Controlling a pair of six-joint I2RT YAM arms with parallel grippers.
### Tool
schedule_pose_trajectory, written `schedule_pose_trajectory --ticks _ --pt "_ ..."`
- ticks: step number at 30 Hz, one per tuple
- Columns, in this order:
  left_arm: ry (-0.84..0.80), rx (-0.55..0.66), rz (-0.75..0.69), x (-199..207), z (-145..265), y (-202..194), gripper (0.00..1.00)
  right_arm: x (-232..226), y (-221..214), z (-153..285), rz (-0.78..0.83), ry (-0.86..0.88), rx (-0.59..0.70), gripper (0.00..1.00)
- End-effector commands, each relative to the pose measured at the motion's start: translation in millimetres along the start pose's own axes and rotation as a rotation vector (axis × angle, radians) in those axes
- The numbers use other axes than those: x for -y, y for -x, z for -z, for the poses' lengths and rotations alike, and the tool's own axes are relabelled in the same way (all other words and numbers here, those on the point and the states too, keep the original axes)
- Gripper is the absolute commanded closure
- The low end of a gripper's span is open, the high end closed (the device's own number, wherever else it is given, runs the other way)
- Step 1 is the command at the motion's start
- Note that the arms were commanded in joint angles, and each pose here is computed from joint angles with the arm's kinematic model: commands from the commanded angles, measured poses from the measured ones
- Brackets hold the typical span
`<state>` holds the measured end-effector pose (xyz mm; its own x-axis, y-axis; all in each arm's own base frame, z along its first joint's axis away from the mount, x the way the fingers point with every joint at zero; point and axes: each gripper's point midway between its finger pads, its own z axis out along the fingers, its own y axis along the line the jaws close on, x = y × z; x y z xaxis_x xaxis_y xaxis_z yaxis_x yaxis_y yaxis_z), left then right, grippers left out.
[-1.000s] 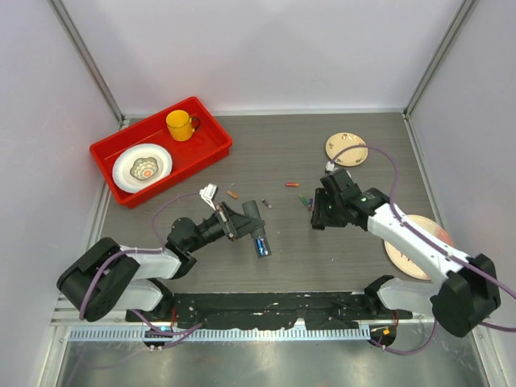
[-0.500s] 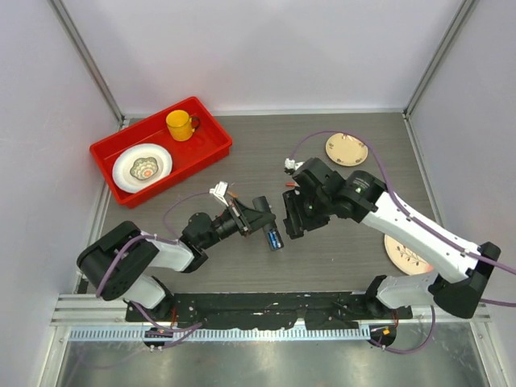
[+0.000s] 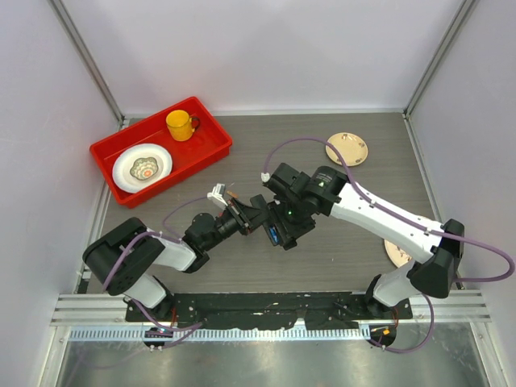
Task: Load the batteries into the remote control
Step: Load the battery cover into the remote control.
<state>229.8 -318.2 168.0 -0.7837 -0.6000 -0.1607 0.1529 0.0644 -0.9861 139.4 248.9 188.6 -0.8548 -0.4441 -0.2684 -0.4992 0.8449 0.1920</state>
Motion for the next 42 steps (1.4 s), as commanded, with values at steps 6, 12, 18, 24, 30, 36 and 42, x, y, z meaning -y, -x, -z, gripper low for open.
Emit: schedule_pose_trajectory --ticks 6,12,18,24,30,36,42 --pt "-0.042 0.004 0.015 21 -2 2 1.00 -10 20 4 0.062 -0.002 0.018 0.99" --pt "-0.043 -0.002 0.011 21 0 1 1.00 -7 20 -6 0.083 -0.024 -0.021 0.99" --pt "-0.049 -0.026 0.013 22 -1 -4 1.00 -8 24 -9 0.080 -0.026 -0.015 0.99" --pt "-0.055 -0.022 0.012 22 0 -3 1.00 -9 26 -12 0.074 -0.025 -0.012 0.99" --pt "-0.060 -0.025 0.008 23 -1 -4 1.00 -13 29 -13 0.066 -0.013 -0.009 0.99" --pt "-0.059 -0.019 0.007 22 -1 -3 1.00 -17 32 -16 0.066 -0.003 -0.008 0.99" --pt "-0.065 -0.016 0.004 23 -2 -2 1.00 -17 32 -21 0.063 -0.005 -0.016 0.99"
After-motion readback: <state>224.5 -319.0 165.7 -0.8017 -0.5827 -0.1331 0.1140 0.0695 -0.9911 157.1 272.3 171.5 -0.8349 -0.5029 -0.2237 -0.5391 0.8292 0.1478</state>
